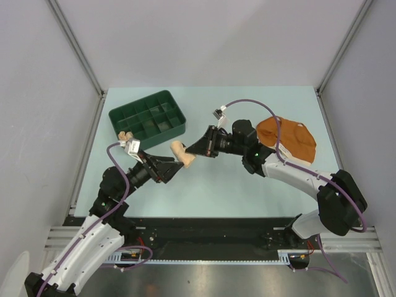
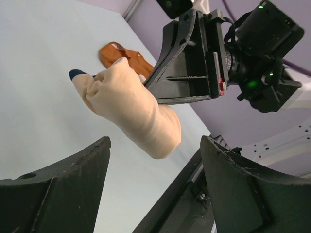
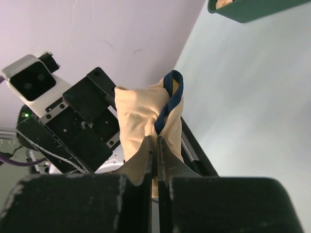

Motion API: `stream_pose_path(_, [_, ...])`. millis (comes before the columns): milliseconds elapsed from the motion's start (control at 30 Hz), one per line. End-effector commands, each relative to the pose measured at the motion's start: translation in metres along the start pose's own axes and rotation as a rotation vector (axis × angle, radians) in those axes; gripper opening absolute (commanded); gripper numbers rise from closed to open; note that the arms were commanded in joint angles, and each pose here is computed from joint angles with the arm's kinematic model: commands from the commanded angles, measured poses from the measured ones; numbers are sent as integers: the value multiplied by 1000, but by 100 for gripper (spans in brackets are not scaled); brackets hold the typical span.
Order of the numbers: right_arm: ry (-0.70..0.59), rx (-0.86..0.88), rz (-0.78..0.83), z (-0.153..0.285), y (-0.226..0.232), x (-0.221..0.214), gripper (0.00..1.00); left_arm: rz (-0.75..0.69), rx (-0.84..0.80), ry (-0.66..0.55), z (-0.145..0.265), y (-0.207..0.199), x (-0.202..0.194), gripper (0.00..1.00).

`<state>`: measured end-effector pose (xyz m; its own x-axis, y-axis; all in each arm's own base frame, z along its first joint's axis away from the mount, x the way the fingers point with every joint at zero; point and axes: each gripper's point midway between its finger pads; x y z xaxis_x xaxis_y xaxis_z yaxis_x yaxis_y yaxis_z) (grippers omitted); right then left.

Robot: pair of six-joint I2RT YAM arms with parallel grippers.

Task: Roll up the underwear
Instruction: Pick up the underwear from the center of the board.

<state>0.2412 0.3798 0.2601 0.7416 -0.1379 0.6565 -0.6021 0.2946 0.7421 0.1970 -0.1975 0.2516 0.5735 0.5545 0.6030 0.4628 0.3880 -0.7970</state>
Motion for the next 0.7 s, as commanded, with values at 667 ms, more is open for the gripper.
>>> stream_pose_path(667, [-62,310,-102,15,74,20,0,44,-221,-181,-3,-57,46,64])
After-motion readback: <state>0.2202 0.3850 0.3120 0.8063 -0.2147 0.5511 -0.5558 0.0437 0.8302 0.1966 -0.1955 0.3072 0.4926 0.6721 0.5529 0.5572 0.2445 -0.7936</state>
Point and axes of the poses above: each gripper's point midway between its finger pads, its own z axis back along the fingers, its own y axis along the line the jaws close on, x = y × z, and after that the axes turned 13 degrees about z, right-handed
